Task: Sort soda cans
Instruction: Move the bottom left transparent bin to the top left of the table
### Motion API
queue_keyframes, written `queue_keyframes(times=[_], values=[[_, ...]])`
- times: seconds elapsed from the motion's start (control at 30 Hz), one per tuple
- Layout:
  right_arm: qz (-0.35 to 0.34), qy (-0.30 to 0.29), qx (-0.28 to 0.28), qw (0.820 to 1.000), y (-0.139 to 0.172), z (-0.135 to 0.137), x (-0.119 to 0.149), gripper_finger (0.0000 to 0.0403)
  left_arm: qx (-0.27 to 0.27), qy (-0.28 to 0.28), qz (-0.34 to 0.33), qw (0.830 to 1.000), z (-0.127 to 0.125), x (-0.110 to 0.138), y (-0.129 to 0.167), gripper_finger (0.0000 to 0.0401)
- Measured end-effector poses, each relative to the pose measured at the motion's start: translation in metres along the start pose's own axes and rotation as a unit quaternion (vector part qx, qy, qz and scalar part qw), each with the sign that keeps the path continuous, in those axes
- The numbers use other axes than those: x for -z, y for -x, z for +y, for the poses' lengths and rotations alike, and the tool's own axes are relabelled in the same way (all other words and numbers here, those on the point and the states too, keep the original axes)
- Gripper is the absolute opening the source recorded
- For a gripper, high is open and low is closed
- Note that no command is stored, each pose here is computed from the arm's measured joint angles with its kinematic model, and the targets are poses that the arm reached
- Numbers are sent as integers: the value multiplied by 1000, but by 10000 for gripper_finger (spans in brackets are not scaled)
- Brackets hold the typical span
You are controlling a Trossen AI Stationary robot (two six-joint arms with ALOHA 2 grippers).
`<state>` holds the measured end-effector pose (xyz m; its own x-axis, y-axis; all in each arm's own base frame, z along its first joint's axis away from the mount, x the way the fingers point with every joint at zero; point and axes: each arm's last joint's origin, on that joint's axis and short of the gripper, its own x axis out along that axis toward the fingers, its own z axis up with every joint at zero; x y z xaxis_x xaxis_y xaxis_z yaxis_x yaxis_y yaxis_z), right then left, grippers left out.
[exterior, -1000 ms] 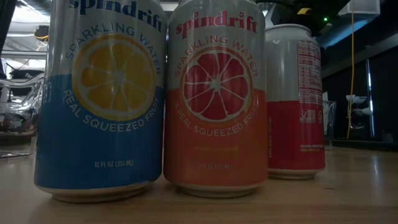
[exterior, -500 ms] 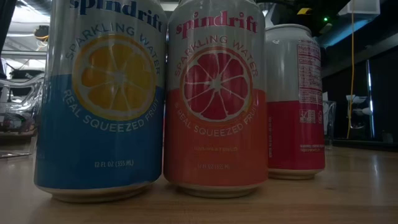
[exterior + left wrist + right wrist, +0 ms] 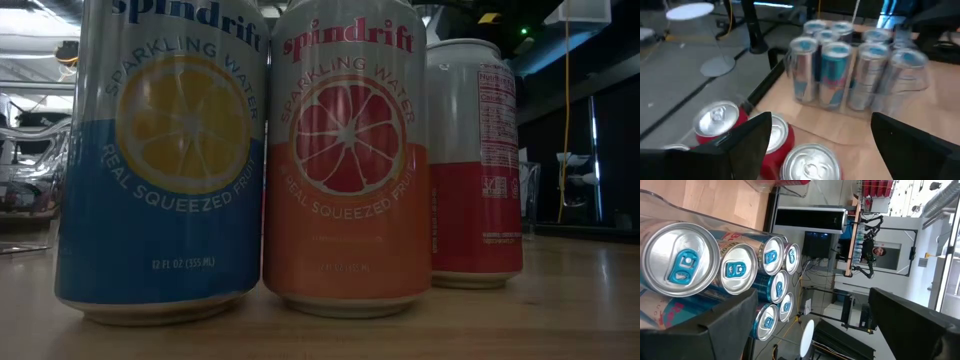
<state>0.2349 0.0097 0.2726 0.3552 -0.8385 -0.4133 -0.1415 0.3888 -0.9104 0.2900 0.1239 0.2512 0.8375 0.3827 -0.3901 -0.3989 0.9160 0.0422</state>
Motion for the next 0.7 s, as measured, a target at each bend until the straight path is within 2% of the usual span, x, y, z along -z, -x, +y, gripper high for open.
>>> queue_keyframes(times=[0.17, 0.3, 0.43, 0.53, 0.7], values=[[1, 2, -1, 1000, 0, 0, 0, 380, 61, -49, 3, 997, -26, -15, 43, 328], [1, 2, 0, 1000, 0, 0, 0, 380, 121, -86, 43, 988, -55, -16, 79, 328], [0, -1, 0, 1000, 0, 0, 0, 380, 145, -100, 80, 981, -78, -14, 113, 328], [-1, -3, 1, 1000, 0, 0, -1, 380, 152, -92, 139, 974, -89, -4, 131, 328], [-2, 7, 2, 1000, -1, 1, -3, 380, 158, -30, 236, 958, -102, 9, 158, 328]])
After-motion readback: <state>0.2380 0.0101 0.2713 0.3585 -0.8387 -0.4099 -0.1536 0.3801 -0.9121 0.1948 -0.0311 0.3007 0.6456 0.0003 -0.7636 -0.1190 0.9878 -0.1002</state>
